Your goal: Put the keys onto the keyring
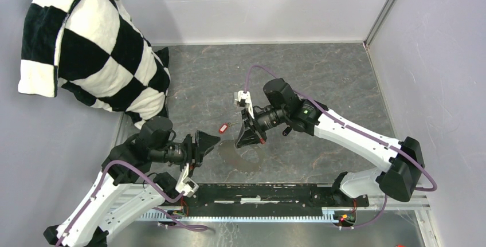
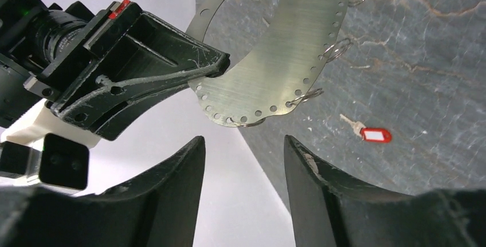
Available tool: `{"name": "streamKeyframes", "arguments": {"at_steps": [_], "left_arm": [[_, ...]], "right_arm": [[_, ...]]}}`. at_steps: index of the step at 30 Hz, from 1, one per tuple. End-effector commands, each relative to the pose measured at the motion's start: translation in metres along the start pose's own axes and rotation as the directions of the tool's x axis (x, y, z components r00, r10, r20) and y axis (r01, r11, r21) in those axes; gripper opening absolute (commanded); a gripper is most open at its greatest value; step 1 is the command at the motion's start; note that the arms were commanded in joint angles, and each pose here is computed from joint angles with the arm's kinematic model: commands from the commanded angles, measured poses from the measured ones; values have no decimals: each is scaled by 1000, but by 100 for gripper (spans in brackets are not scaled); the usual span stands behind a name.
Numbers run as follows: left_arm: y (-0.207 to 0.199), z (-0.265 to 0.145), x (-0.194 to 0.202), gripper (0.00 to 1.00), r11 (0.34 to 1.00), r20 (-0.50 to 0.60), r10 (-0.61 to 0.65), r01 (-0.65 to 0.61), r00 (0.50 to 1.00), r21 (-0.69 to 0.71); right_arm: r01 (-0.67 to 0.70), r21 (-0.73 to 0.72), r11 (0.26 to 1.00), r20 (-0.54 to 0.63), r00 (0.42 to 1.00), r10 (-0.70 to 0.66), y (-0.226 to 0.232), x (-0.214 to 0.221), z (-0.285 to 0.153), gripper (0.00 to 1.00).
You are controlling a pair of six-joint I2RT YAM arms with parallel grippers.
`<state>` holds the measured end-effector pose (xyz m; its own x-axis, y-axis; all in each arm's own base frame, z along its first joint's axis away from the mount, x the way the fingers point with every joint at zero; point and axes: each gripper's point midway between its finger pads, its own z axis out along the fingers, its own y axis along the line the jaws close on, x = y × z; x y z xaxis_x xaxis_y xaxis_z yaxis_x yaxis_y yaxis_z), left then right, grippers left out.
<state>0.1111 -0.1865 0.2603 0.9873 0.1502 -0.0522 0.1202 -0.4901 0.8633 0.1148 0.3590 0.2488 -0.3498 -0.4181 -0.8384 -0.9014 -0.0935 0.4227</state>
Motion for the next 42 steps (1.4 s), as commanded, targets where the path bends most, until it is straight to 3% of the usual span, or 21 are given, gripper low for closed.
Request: {"name": "streamKeyframes", "arguments": {"at_steps": [1, 6, 17, 26, 33, 42], "left_arm": [[8, -4, -6, 61, 993, 30, -114, 115, 993, -36], [9, -3, -3, 64, 954, 31, -293, 294, 956, -63], [50, -4, -16, 62, 906, 179, -280, 321, 943, -277], [59, -12, -39, 49, 880, 294, -328, 403, 898, -250], [42, -13, -50, 49, 885, 303, -379, 438, 874, -156], [65, -18, -47, 44, 860, 331, -373, 457, 867, -228]], "right_arm": [[97, -52, 994, 50, 994, -94, 18, -18, -10, 0], [128, -141, 982, 75, 990, -118, 36, -18, -14, 0], [138, -286, 948, 162, 982, -94, 64, -28, -18, 0], [144, -289, 946, 178, 980, -94, 61, -34, -15, 0], [150, -284, 947, 185, 978, -99, 62, -37, -16, 0], [148, -279, 949, 188, 977, -97, 61, -38, -16, 0]]}}
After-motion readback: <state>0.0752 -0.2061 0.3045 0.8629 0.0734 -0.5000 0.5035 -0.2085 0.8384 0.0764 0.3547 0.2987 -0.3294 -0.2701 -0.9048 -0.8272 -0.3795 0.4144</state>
